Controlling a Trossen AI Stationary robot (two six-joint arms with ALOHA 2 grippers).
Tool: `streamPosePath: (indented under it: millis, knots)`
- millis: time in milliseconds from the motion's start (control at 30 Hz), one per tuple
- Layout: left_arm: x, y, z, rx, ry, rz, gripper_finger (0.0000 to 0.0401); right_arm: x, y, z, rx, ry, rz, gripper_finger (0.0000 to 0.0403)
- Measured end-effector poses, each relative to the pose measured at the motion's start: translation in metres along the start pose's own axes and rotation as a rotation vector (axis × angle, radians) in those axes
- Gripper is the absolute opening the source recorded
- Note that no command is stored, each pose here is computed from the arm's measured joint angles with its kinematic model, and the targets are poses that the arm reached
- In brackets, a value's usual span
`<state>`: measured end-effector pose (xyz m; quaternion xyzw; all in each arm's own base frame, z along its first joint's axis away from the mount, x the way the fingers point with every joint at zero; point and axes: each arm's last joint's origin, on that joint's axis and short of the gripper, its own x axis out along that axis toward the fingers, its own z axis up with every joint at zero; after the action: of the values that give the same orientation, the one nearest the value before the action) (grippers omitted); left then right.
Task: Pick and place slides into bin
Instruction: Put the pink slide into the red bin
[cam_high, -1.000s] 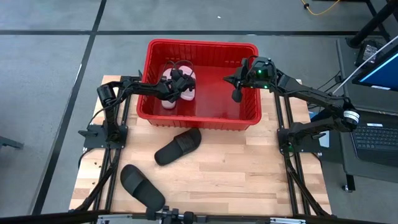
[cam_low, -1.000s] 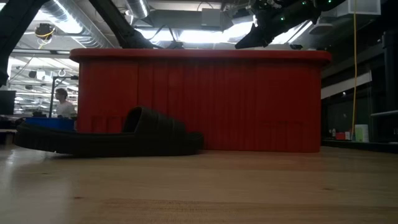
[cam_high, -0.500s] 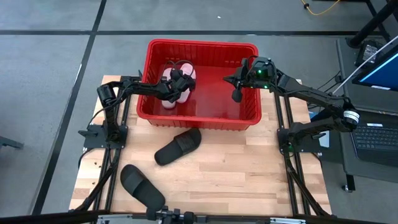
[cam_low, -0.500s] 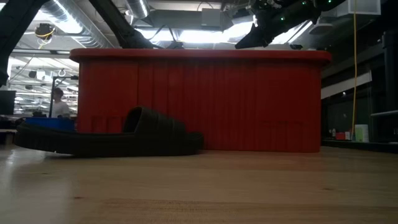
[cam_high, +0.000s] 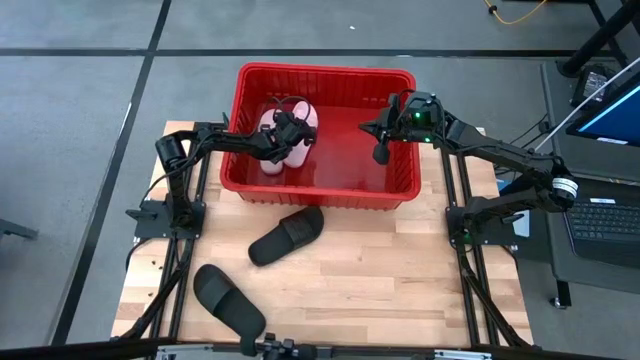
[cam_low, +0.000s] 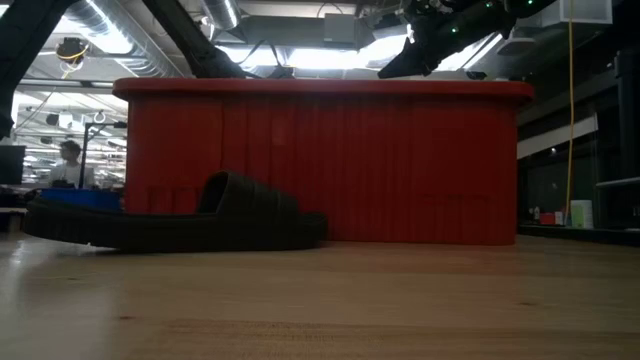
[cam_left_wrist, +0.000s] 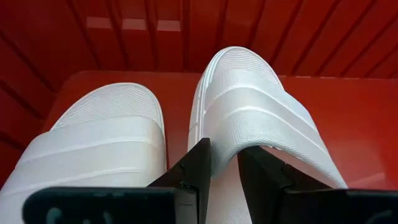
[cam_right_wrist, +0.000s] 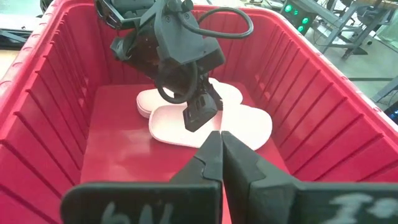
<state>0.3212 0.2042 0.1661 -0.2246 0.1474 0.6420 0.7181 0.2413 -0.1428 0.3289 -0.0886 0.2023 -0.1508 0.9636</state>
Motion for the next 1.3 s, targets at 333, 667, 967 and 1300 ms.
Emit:
streamPosePath:
  millis: [333,667,967,1300]
  knots:
    - [-0.001,-0.001,0.0,0.001,-0.008,0.006,0.0074,0.0,0.0,0.0,0.001,0.003,0.007,0.0004]
    - [-0.018,-0.002,0.005,0.093,0.019,-0.024,0.0075,0.0,0.0,0.0,0.001,0.003,0.007,0.0004]
    - [-0.02,0.005,-0.001,0.169,0.063,0.042,0.0075,0.0,0.0,0.0,0.0,0.002,0.007,0.0004]
    - [-0.019,-0.001,0.008,0.111,-0.021,0.009,0.0075,0.0,0.0,0.0,0.004,0.002,0.007,0.0004]
